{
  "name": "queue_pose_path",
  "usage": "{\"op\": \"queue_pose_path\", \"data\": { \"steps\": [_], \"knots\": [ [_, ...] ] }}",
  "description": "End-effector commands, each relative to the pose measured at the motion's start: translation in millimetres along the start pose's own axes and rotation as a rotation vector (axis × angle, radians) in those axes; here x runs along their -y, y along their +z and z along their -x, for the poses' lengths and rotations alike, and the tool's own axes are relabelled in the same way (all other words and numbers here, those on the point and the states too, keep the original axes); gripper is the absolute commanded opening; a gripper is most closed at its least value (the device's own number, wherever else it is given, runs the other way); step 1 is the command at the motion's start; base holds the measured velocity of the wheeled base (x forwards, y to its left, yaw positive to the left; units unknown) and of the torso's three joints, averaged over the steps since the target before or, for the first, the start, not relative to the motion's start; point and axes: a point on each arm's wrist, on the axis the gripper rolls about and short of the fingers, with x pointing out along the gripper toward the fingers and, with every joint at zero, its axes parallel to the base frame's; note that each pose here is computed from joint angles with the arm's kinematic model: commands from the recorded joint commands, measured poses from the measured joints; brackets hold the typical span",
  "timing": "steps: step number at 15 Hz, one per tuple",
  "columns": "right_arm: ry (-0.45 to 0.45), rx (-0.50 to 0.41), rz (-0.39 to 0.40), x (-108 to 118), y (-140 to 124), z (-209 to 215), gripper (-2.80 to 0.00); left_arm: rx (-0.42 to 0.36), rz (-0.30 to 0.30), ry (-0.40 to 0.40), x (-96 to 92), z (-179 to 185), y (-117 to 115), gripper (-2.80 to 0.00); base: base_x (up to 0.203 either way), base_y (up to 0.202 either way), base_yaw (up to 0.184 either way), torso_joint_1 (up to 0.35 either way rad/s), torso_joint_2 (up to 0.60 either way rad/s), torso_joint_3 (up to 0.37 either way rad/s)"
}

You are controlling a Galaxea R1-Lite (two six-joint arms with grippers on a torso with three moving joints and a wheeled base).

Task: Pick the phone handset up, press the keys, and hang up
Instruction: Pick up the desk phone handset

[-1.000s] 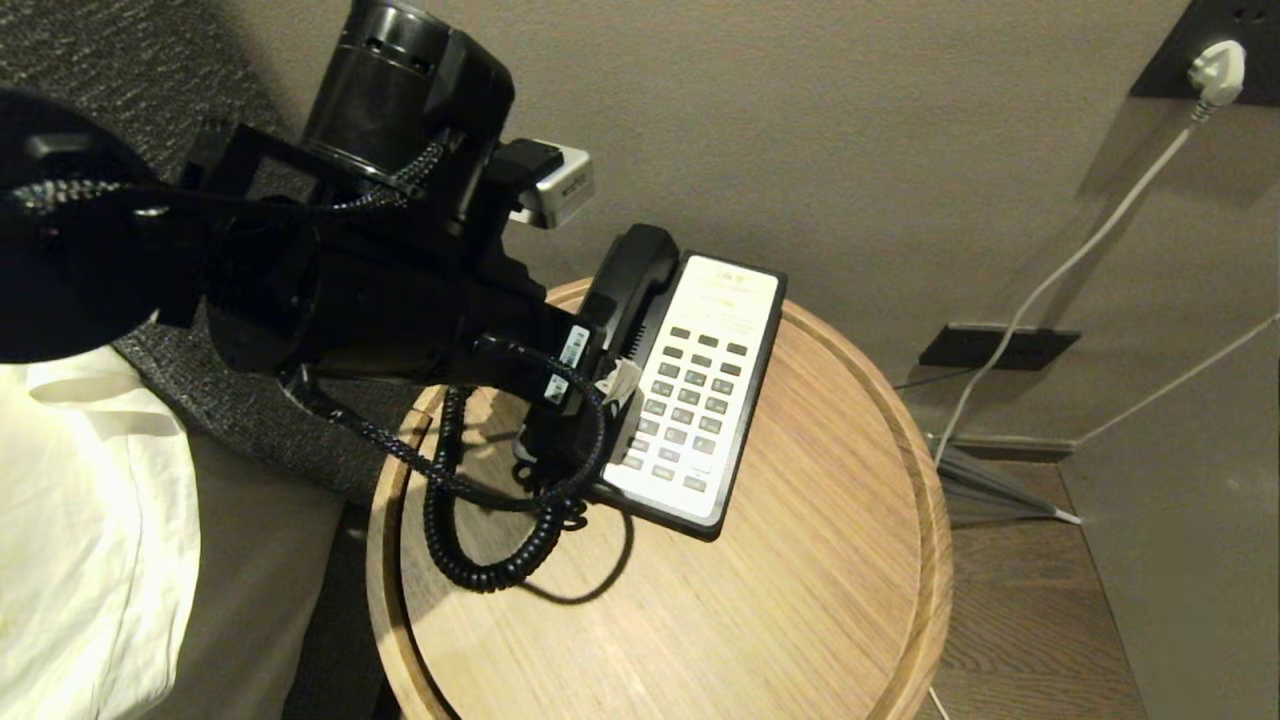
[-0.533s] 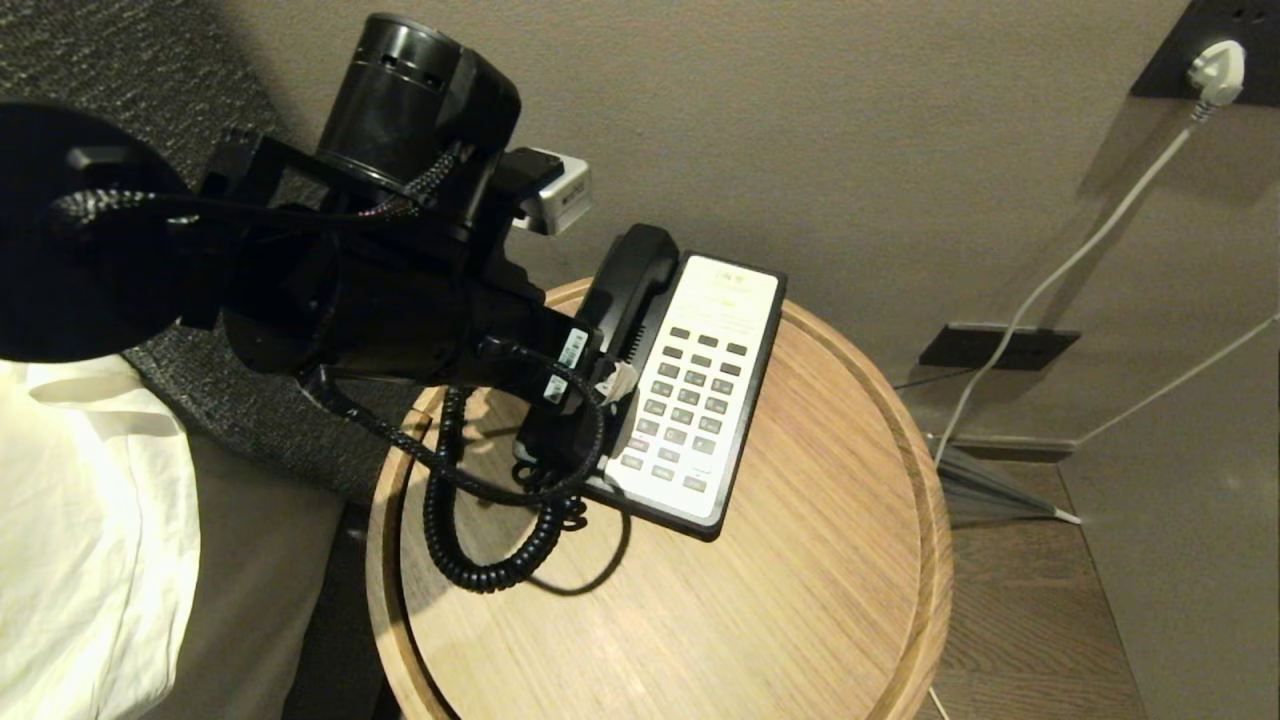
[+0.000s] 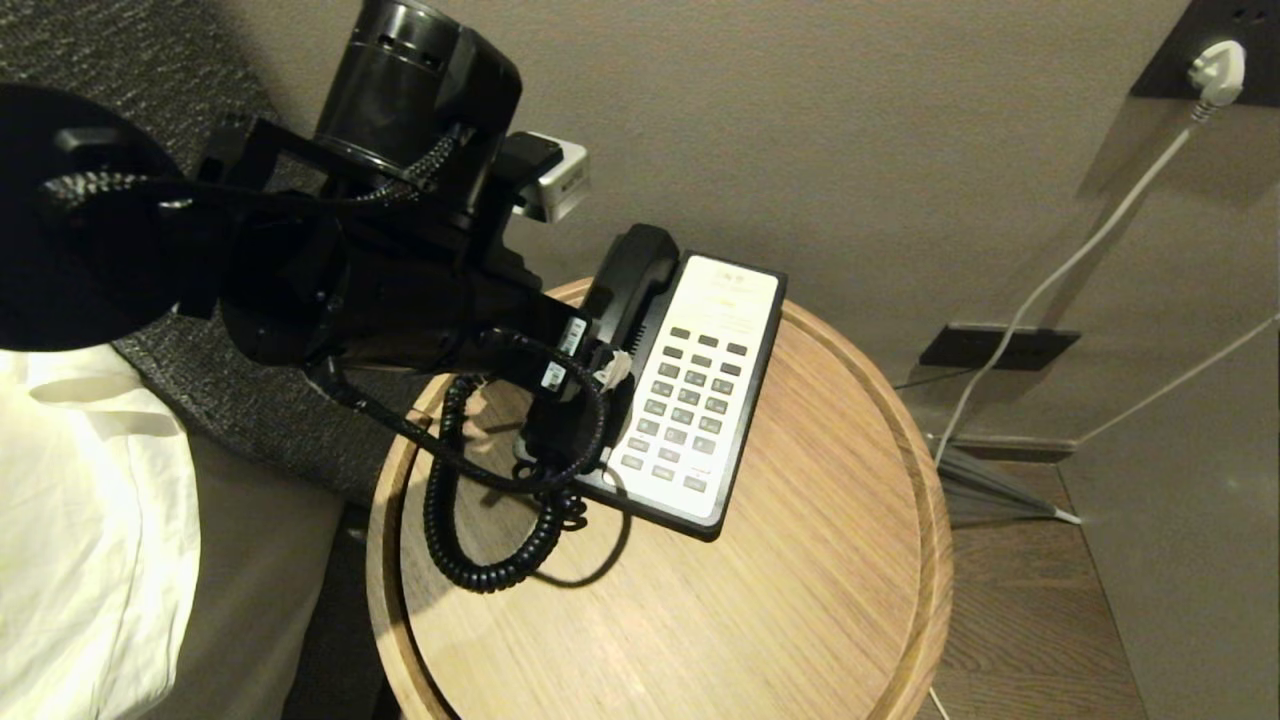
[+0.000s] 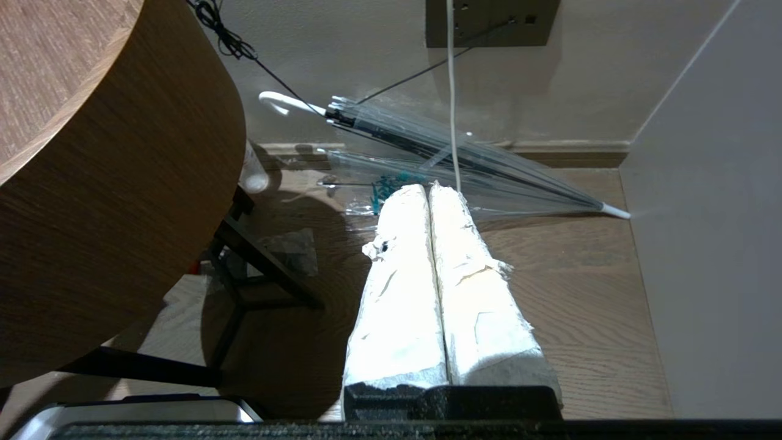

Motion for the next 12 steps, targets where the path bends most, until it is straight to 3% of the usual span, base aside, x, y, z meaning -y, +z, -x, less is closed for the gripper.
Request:
{"op": "queue_pose_path", "data": {
  "steps": [1, 11, 12],
  "knots": [
    [-0.001, -0.02, 0.0, 0.2, -6.0, -1.3, -2.8, 0.002, -0.008, -0.007, 4.4, -0.4, 1.3, 0.0, 0.0, 0.0, 0.0, 0.0, 0.0, 0.0],
    [-0.001, -0.02, 0.0, 0.2, -6.0, -1.3, -2.8, 0.002, -0.017, -0.022, 12.3, -3.3, 3.4, 0.0, 0.0, 0.0, 0.0, 0.0, 0.0, 0.0],
    [-0.001, -0.022, 0.0, 0.2, -6.0, -1.4, -2.8, -0.001, -0.017, -0.023, 12.8, -4.6, 2.6, -2.43, 0.0, 0.0, 0.0, 0.0, 0.0, 0.0]
  ]
}}
